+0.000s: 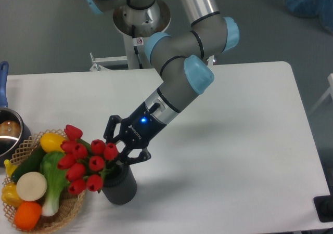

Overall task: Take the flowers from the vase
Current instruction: 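Close the gripper around the bunch of tulip stems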

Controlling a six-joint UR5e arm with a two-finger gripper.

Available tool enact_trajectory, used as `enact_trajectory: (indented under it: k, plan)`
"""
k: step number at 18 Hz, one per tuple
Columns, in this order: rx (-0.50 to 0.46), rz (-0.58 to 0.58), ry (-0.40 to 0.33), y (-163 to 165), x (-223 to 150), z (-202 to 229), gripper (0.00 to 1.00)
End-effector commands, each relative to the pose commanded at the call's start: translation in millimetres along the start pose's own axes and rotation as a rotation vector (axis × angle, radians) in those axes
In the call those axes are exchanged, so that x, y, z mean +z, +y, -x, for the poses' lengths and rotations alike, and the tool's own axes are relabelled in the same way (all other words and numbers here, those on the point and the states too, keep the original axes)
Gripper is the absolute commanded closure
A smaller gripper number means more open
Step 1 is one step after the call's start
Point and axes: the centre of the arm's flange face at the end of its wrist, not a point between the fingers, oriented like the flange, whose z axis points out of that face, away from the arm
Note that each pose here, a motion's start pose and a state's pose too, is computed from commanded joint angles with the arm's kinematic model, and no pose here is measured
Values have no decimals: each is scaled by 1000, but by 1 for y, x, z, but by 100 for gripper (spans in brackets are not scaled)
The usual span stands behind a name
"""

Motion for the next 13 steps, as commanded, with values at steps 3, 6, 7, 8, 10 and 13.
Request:
enact_trajectory:
  k: [3,6,7,8,10,13]
  plan:
    - [0,-2,-5,0,-3,1,75]
    - [-1,-3,-12,-1,-7,3,79]
    - [1,-4,-15,-1,-9,3,79]
    - [0,-4,-14,-1,-9,3,79]
    - [5,-9,-28,-5,-18,2,79]
    - [-7,-17,-43,-13,-27,3,79]
